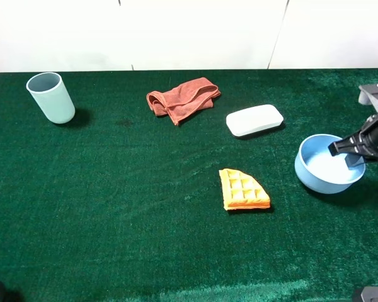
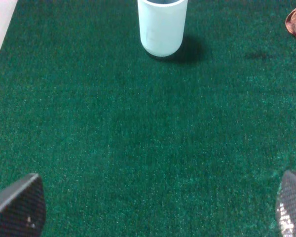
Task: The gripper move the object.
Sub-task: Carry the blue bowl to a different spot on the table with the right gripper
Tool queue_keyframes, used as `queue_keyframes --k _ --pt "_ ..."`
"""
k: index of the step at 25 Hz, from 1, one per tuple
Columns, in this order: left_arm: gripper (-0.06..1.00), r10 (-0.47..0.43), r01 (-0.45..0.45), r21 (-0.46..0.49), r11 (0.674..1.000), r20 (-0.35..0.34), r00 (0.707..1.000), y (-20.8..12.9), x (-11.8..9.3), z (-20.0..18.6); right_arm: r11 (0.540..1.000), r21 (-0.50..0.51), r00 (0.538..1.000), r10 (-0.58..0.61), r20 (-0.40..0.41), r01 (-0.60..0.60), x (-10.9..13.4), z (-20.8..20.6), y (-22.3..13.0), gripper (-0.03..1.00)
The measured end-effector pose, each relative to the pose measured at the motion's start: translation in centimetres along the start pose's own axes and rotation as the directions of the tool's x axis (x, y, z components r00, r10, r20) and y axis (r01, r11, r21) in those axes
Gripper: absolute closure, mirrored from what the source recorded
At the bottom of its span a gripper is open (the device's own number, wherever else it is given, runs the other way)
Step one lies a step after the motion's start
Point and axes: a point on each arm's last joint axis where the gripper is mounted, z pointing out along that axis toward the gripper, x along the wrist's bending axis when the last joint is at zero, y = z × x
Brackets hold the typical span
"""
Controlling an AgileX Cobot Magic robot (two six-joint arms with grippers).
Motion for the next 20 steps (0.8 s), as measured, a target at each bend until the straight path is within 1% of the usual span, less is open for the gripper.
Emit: queue_keyframes --k 16,17,18,19,20 --pt "0.02 0.0 0.0 0.0 1.0 0.0 1.0 0.0 0.0 0.0 1.0 -0.014 1.0 -0.001 0.005 0.001 0.08 0.38 -0.54 0.99" --pt "0.02 0.0 0.0 0.0 1.0 0.0 1.0 0.0 0.0 0.0 1.0 -0.014 1.0 -0.001 0.005 0.001 0.08 0.38 -0.54 0.98" --pt "0.02 0.0 0.0 0.0 1.0 0.0 1.0 0.0 0.0 0.0 1.0 -0.014 1.0 -0.001 0.005 0.001 0.08 0.38 -0.54 0.94" --pt "0.02 0.0 0.0 0.0 1.0 0.0 1.0 0.0 0.0 0.0 1.0 -0.015 1.0 -0.001 0.005 0.001 0.08 0.38 -0.54 0.89" --pt "0.02 0.0 0.0 0.0 1.0 0.0 1.0 0.0 0.0 0.0 1.0 -0.017 1.0 -0.001 0.005 0.001 0.07 0.38 -0.52 0.81"
